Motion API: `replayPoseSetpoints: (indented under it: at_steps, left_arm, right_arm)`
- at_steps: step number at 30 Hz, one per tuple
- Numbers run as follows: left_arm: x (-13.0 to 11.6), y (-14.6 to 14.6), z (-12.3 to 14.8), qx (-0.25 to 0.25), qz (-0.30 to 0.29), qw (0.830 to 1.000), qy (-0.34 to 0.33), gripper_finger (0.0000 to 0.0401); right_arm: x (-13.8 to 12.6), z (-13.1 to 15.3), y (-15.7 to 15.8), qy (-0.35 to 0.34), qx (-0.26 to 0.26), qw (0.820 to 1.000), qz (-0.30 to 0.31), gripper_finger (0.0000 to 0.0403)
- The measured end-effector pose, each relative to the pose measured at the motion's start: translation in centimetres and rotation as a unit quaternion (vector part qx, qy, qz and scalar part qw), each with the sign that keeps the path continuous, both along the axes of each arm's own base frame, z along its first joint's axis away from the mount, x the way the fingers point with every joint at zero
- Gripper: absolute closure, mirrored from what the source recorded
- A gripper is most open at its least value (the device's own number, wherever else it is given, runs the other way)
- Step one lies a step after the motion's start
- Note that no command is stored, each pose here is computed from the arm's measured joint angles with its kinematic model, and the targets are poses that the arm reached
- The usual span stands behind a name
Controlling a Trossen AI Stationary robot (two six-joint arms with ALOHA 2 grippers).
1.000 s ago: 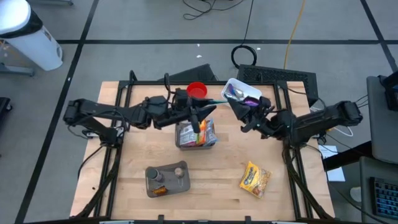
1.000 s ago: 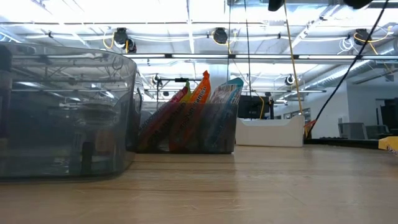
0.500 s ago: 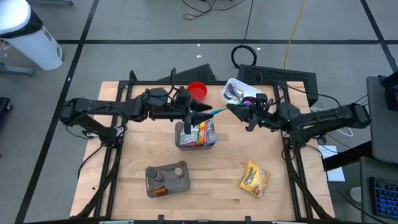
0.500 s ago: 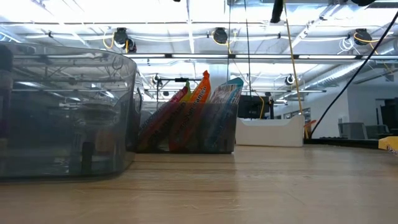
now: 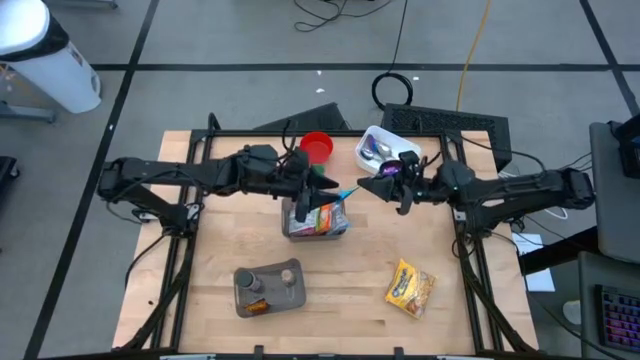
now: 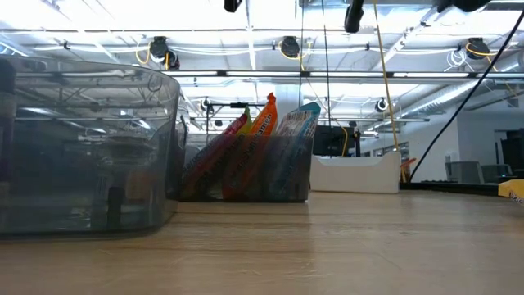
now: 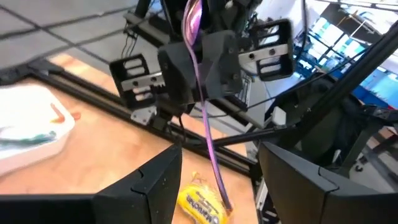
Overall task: Pick & Place Food Item
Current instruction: Put the purple spoon into the white bin
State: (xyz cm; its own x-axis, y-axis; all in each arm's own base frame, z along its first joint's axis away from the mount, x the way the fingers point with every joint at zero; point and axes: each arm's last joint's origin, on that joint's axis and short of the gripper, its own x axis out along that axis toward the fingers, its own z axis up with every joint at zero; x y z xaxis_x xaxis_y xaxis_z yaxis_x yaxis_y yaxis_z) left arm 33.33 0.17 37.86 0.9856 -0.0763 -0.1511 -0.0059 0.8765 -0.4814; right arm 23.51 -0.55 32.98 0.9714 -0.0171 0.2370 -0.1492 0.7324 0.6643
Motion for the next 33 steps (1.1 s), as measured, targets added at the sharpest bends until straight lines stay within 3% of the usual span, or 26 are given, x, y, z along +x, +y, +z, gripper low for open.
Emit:
replayPoseSetpoints:
  at_steps: [13, 24, 28, 33]
  left_arm:
    - [1.0, 1.4, 1.9, 0.009, -0.012, 0.997, 0.080, 0.0176]
    - [1.6, 1.5, 0.5, -0.023, -0.026, 0.992, 0.120, 0.0182]
    - [1.6, 1.5, 0.5, -0.023, -0.026, 0.992, 0.120, 0.0229]
    - [1.6, 1.5, 0.5, -0.013, -0.031, 0.993, 0.117, 0.0327]
  right_arm:
    - [2.8, 2.0, -1.2, 0.023, -0.040, 0.997, 0.062, 0.0403]
    - [2.9, 2.8, -2.3, 0.035, -0.046, 0.995, 0.079, 0.0403]
    - [2.9, 2.5, -2.3, 0.049, -0.044, 0.994, 0.084, 0.0403]
    - [2.9, 2.3, -2.2, 0.057, -0.043, 0.994, 0.089, 0.0403]
